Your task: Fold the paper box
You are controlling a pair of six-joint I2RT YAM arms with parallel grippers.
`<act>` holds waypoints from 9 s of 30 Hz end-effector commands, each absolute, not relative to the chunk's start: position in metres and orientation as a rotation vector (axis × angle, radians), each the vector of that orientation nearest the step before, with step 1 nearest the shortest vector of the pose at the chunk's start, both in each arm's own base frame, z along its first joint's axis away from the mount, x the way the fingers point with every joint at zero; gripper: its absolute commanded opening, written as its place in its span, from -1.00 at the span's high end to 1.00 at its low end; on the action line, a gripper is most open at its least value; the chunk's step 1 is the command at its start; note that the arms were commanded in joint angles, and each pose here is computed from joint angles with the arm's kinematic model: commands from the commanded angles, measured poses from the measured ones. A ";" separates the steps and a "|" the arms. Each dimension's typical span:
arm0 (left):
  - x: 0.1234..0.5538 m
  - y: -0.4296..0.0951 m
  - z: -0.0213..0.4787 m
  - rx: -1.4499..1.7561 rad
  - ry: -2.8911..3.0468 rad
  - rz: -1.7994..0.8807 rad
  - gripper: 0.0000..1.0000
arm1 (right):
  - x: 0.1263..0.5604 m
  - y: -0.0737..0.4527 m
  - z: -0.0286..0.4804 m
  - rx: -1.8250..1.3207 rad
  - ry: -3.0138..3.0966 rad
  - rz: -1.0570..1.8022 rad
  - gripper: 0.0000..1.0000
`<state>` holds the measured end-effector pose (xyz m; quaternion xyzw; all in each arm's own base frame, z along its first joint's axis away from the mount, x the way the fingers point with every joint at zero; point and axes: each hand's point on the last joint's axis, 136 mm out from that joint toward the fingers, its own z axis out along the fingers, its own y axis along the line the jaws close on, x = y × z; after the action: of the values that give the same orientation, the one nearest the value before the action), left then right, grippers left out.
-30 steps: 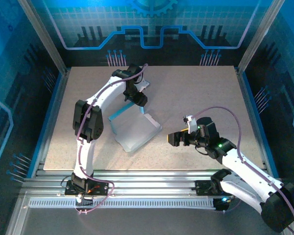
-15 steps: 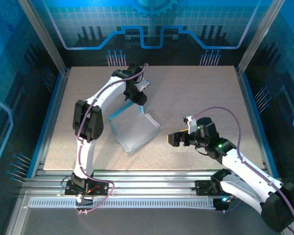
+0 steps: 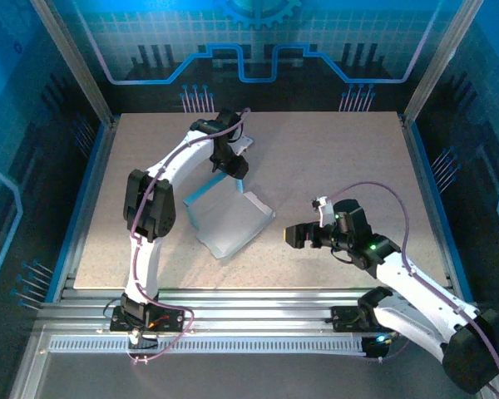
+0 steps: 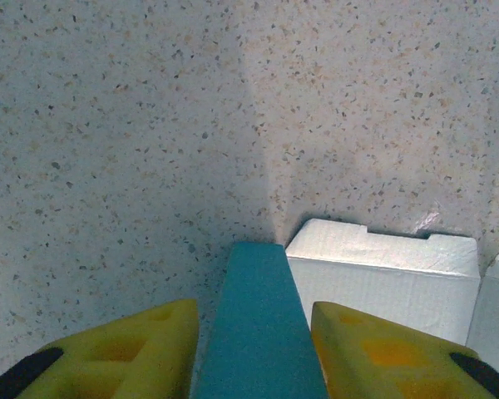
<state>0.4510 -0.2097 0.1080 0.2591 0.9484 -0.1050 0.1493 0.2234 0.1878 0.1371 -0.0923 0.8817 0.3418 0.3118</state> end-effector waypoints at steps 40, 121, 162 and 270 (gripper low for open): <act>0.436 -0.141 0.103 -0.267 2.496 -1.041 0.19 | 0.269 0.265 0.094 -0.152 2.564 0.826 0.04; 0.351 -0.225 0.124 0.424 2.482 -0.872 -0.65 | 0.235 0.179 0.209 -0.504 2.277 0.591 -0.41; 0.409 -0.288 0.168 0.854 2.210 -1.082 -0.75 | 0.229 0.159 0.153 -0.200 2.339 0.610 0.25; 0.419 -0.228 0.179 0.780 2.199 -0.967 -0.57 | 0.337 0.169 0.151 -0.286 2.310 0.589 0.40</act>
<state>0.4286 -0.2315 0.1662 0.2968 0.8309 -0.3602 0.3029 0.3253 0.1643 0.1368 -0.1137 0.9057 0.2289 0.3382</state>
